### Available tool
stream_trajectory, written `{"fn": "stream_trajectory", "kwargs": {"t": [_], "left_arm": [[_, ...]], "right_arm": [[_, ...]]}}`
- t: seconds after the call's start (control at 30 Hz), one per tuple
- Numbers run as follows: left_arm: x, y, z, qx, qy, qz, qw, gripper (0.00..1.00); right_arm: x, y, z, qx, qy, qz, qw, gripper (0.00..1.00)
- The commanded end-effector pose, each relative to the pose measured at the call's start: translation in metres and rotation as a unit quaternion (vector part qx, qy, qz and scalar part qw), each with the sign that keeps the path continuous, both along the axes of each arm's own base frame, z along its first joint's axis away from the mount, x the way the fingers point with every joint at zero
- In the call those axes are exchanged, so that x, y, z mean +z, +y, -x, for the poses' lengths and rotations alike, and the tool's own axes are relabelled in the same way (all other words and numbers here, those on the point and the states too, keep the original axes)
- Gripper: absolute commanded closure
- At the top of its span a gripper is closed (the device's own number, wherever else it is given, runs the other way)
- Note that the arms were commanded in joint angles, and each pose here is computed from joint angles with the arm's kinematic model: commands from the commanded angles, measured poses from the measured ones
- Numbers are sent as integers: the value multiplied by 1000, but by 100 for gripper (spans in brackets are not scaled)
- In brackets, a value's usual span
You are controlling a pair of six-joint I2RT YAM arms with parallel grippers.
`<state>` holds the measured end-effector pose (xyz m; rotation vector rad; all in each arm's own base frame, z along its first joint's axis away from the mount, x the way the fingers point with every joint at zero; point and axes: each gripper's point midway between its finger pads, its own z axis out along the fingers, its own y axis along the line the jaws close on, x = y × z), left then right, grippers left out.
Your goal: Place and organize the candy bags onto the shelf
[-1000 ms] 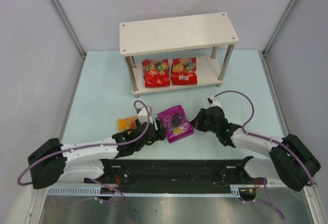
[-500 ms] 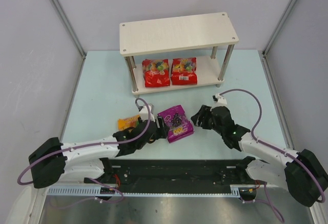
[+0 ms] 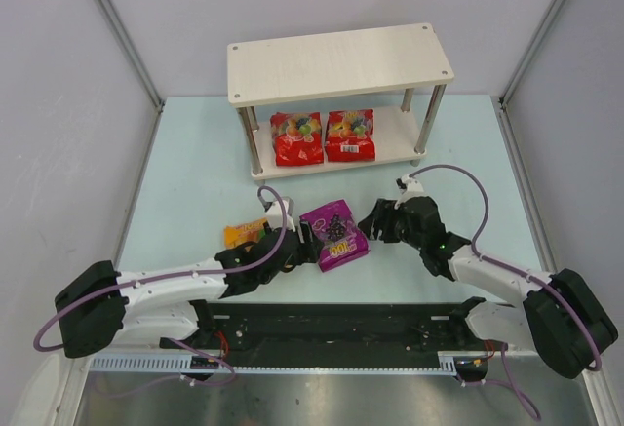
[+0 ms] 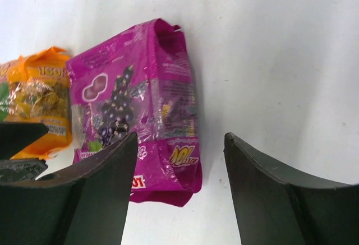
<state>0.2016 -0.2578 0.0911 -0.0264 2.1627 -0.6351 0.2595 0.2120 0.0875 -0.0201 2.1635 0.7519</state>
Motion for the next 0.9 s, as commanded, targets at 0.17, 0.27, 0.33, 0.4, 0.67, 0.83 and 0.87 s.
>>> {"fn": "stream_trajectory", "kwargs": {"t": [0.17,0.27,0.33,0.4,0.67,0.83,0.87], "left_arm": [[16,-11,-2,-8,-14,27,1000,27],[16,-11,-2,-7,-14,27,999,27],[17,-11,-3,-7,-15,29,999,27],[19,-12,-4,-6,-16,30,999,27],[20,-9,-4,-3,-19,29,999,26],[20,-7,-3,-1,-19,31,999,26],[20,-7,-3,-2,-19,31,999,26]], "right_arm": [[6,29,5,80,-16,-49,995,30],[1,35,7,92,-7,-61,994,29],[-1,38,8,95,-2,-66,993,28],[-11,38,8,93,13,-63,994,30],[0,41,9,106,-3,-71,992,86],[46,25,3,85,-72,-50,993,100],[52,20,1,82,-88,-34,992,100]]}}
